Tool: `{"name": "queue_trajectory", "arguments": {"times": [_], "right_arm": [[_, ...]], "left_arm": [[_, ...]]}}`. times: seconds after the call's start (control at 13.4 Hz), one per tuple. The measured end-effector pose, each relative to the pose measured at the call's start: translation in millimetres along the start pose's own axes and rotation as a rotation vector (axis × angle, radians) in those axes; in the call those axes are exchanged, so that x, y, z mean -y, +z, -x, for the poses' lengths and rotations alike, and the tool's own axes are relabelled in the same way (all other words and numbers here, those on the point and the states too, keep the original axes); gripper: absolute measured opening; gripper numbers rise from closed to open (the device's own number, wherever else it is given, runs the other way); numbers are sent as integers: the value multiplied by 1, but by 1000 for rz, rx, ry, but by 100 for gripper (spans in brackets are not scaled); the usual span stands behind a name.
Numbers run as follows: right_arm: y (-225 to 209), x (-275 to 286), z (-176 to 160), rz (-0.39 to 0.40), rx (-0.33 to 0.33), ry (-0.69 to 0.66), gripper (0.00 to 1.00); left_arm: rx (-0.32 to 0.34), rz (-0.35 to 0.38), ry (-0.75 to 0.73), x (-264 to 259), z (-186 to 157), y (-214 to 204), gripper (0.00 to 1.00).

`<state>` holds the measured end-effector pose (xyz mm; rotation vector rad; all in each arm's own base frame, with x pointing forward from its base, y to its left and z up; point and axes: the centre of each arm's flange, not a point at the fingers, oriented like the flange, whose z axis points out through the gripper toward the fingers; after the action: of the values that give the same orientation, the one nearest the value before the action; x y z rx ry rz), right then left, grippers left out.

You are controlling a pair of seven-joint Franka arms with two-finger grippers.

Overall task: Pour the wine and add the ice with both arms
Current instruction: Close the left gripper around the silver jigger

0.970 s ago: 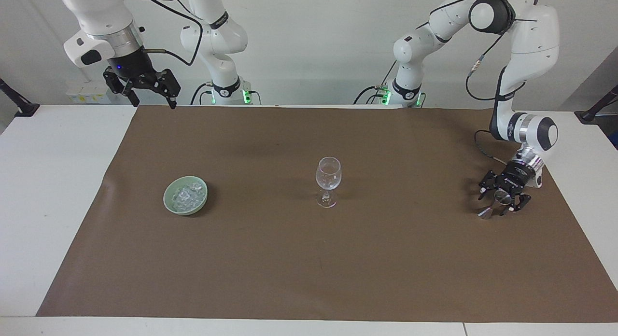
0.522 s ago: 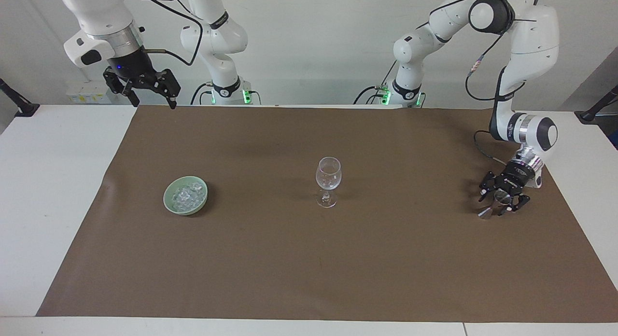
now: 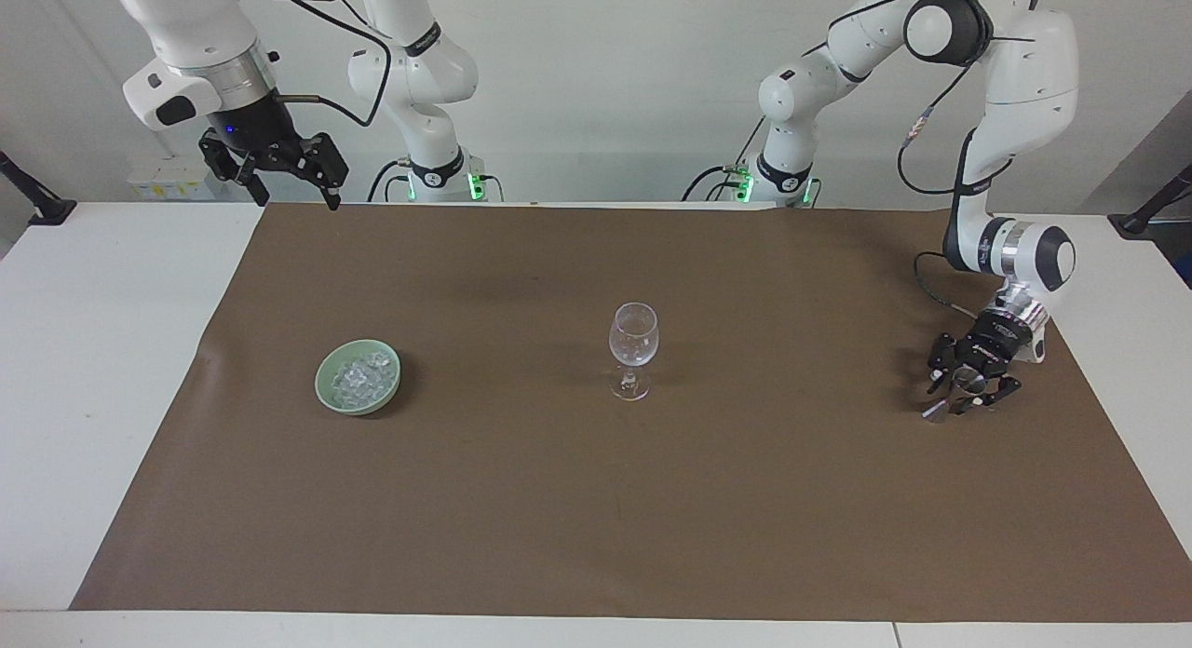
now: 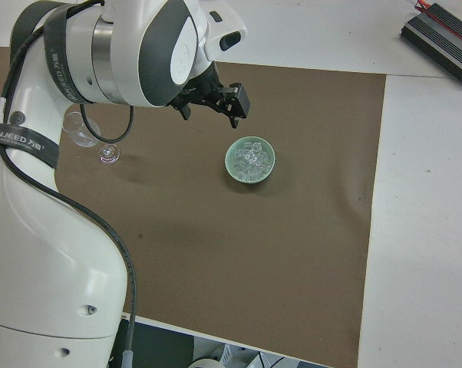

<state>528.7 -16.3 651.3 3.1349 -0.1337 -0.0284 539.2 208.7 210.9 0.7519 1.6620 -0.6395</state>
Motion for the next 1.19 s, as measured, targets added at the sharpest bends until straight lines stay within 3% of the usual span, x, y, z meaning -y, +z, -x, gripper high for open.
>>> {"name": "queue_trajectory", "arguments": {"times": [0.07, 0.37, 0.45, 0.75, 1.19], "right_arm": [[0, 0, 0, 0, 0, 0, 100], [0, 0, 0, 0, 0, 0, 100], [0, 0, 0, 0, 0, 0, 100], [0, 0, 0, 0, 0, 0, 100], [0, 0, 0, 0, 0, 0, 100]], "left_arm": [[0, 0, 0, 0, 0, 0, 44], [6, 8, -1, -1, 1, 0, 39], [7, 8, -1, -1, 1, 1, 32], [7, 8, -1, 0, 1, 1, 21], [9, 7, -1, 0, 1, 3, 21]]}}
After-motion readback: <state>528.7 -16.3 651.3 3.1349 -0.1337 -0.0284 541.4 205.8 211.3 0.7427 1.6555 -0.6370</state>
